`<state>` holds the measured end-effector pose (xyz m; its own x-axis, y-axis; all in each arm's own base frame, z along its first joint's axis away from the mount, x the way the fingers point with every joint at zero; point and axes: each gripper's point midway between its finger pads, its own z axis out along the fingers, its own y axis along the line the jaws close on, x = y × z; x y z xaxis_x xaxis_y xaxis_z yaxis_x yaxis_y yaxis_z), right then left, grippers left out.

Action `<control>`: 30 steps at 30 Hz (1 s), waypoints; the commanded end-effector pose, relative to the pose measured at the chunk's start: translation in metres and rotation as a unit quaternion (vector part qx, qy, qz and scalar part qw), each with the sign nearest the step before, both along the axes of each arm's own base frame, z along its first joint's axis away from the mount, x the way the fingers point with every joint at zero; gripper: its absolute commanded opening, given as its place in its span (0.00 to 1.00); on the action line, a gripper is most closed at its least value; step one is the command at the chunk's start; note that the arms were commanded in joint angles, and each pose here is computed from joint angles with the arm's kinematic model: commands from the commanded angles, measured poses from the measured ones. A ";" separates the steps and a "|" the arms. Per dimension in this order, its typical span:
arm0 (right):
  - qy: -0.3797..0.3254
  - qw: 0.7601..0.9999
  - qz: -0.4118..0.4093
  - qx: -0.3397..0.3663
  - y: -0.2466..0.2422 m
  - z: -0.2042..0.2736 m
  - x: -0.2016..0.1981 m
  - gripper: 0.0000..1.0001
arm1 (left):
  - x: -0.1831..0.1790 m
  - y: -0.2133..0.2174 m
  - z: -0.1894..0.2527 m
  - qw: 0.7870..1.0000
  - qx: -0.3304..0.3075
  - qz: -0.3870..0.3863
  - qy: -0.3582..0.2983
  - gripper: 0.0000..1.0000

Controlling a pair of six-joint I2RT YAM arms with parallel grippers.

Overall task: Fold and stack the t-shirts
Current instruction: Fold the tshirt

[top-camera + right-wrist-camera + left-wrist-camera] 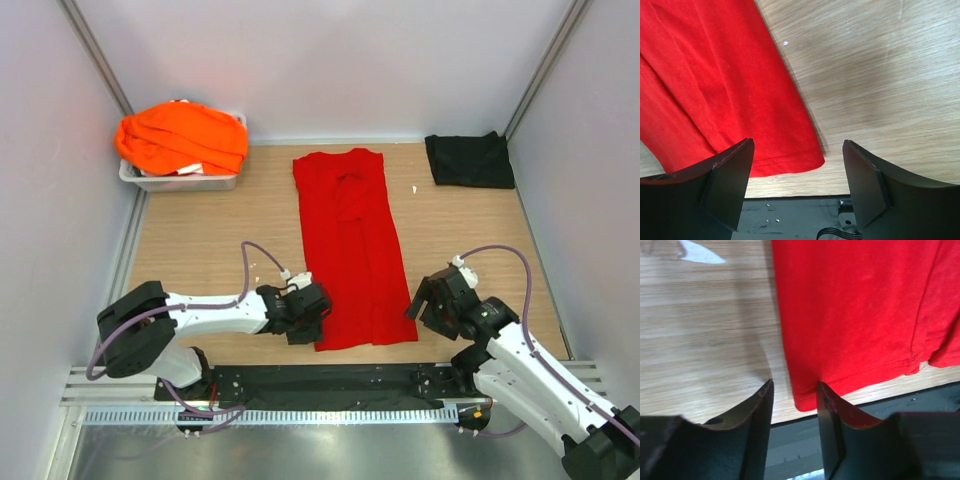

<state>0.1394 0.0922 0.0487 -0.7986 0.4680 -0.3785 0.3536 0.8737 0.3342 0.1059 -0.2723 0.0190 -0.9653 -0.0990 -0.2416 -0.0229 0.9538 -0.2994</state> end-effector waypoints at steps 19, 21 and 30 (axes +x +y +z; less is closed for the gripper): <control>0.043 0.997 0.053 0.044 0.031 -0.031 -0.024 0.51 | -0.001 0.037 0.000 0.997 0.040 0.050 -0.033 0.04; 0.046 0.996 0.064 0.052 0.040 -0.034 -0.028 0.49 | -0.002 0.040 -0.004 0.997 0.048 0.054 -0.029 0.04; 0.053 0.993 0.090 0.047 0.055 -0.043 -0.045 0.45 | -0.003 0.052 -0.009 0.995 0.060 0.071 -0.026 0.04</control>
